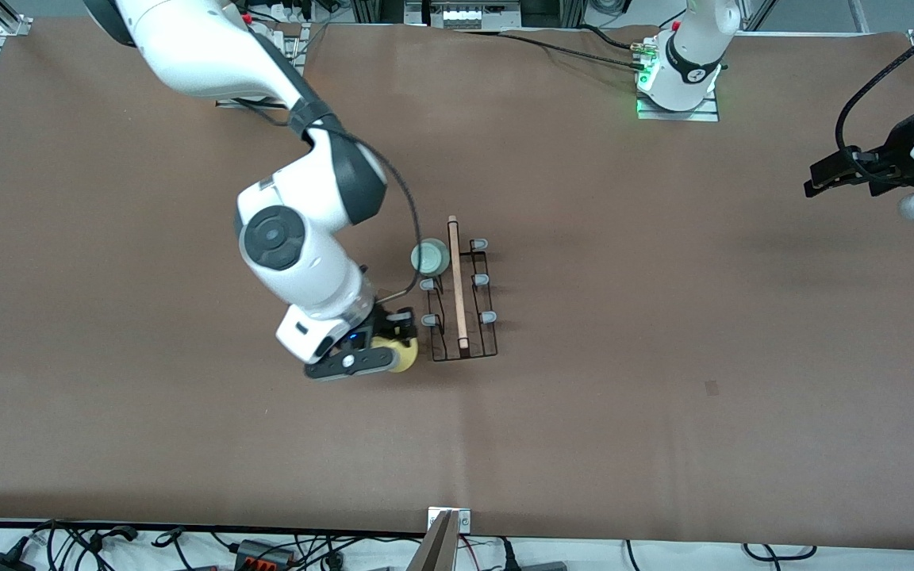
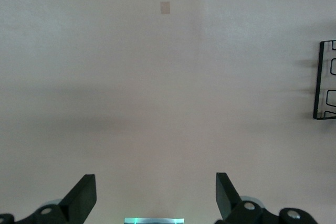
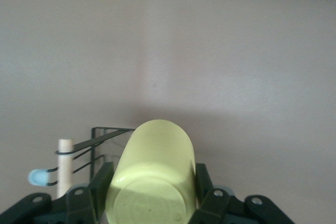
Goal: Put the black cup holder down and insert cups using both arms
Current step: 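Lower the yellow cup onto a rack peg and open the right gripper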
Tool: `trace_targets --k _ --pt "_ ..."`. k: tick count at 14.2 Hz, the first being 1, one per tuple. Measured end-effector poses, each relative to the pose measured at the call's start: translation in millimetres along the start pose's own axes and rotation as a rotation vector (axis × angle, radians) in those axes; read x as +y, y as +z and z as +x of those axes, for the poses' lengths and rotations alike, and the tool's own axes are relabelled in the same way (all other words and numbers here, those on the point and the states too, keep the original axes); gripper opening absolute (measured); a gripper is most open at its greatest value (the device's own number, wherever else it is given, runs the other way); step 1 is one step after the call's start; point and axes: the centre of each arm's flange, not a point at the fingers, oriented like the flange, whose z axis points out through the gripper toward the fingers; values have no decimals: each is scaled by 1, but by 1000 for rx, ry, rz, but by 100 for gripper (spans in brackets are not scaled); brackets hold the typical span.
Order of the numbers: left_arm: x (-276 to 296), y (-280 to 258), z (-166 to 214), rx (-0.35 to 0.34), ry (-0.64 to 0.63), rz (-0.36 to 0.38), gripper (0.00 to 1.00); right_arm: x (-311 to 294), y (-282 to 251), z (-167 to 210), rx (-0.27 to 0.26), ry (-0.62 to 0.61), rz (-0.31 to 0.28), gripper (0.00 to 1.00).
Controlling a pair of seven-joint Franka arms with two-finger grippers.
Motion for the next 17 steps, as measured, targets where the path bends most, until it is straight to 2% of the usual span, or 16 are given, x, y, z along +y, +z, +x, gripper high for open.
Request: trace_targets --k 4,9,17 --pt "0 0 0 0 0 0 100 -31 4 -11 22 -15 20 67" --pt "0 0 0 0 0 0 100 -43 21 -19 4 -21 17 67" --pt "0 0 0 0 0 0 100 -37 42 -30 -74 -38 -55 67"
